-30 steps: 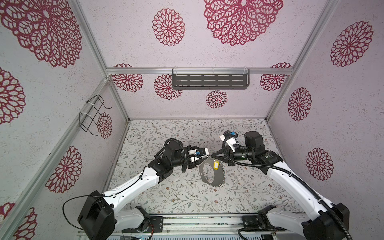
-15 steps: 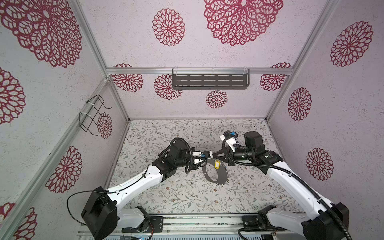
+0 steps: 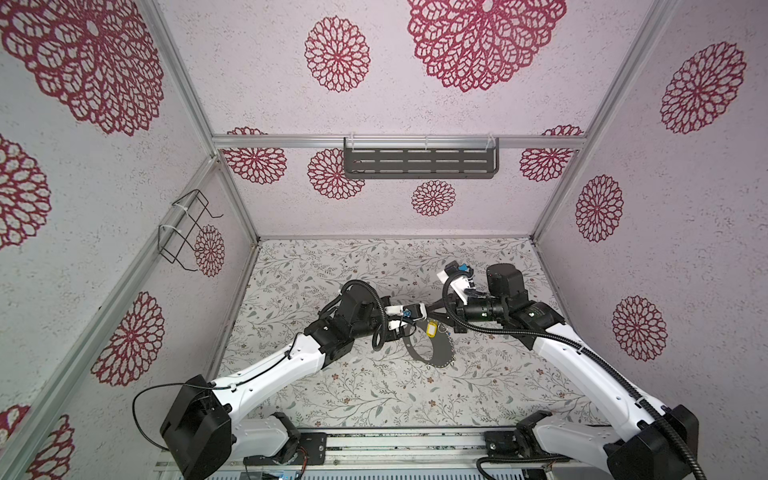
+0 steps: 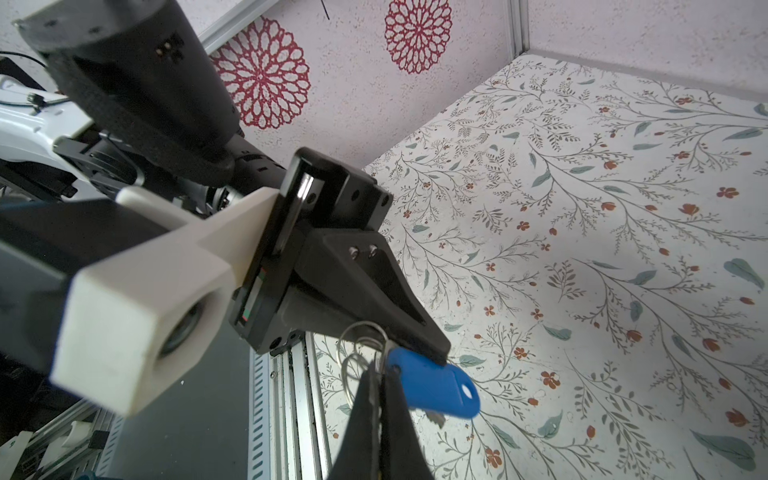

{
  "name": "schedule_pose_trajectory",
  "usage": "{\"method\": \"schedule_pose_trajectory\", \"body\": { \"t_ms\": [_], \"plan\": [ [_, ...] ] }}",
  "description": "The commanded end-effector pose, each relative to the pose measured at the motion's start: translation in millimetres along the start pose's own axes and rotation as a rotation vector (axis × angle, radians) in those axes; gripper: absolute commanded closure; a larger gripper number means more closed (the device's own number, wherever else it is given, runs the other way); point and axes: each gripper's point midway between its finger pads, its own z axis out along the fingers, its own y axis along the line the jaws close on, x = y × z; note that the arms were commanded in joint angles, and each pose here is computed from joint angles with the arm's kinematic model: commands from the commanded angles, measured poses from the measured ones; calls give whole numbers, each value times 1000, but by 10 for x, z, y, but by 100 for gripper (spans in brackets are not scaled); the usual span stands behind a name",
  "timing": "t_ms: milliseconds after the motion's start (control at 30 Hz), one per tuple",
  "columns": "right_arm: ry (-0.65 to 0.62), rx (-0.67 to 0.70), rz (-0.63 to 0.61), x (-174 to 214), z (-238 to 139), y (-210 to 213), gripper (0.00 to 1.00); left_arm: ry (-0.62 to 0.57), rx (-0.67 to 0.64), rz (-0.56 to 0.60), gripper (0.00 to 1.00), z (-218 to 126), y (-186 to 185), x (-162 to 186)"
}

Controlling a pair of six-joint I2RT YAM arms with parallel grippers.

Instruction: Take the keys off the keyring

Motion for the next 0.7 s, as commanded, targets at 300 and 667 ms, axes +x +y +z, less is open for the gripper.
{"method": "schedule_pose_trajectory", "body": {
  "t_ms": [300,667],
  "plan": [
    [-40,38,-42,-77,20,-56,100,-175,-232,82,100,-360,399,-613],
    [-34,33,-26,-49,56,-90,100,-190,-362,124,100,-431,606,-672]
  ]
}}
